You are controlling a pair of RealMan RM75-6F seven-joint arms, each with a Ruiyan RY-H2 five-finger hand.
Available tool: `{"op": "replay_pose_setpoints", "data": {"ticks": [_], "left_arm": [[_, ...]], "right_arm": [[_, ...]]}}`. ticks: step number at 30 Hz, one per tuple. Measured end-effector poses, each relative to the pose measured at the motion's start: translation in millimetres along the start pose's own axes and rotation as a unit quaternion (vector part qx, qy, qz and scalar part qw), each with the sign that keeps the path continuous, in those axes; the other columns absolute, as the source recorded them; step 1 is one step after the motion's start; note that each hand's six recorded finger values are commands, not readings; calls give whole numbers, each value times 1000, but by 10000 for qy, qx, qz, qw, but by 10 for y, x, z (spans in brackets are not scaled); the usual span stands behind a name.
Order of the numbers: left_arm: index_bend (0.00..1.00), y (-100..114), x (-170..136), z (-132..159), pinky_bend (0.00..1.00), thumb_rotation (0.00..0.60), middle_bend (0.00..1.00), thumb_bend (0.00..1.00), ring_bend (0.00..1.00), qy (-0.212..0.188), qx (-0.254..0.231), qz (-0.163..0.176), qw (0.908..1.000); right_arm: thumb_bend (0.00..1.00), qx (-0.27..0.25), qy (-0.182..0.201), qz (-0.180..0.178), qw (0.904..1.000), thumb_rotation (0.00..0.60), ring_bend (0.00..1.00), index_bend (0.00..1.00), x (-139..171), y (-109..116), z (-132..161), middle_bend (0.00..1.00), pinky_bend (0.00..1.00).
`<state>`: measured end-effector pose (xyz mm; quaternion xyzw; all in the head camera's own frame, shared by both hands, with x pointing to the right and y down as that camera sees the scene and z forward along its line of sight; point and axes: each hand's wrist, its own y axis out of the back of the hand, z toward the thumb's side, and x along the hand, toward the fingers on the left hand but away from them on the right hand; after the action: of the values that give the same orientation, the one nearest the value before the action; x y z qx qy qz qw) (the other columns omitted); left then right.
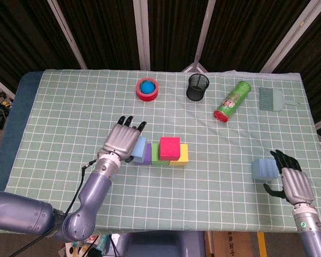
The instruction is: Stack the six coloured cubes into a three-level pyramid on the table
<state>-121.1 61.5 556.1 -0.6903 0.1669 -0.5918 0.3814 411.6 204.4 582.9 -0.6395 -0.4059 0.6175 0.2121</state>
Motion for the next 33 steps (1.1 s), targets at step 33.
{"op": "replay_pose_setpoints", "data": {"ticks": [33], "left_arm": [[0, -199, 258, 314, 87, 600, 324, 334, 19, 509, 162, -55, 9986]], "right_arm": [[306, -65, -29, 154, 9999, 600, 0, 0, -19, -67, -13, 0, 0]]}}
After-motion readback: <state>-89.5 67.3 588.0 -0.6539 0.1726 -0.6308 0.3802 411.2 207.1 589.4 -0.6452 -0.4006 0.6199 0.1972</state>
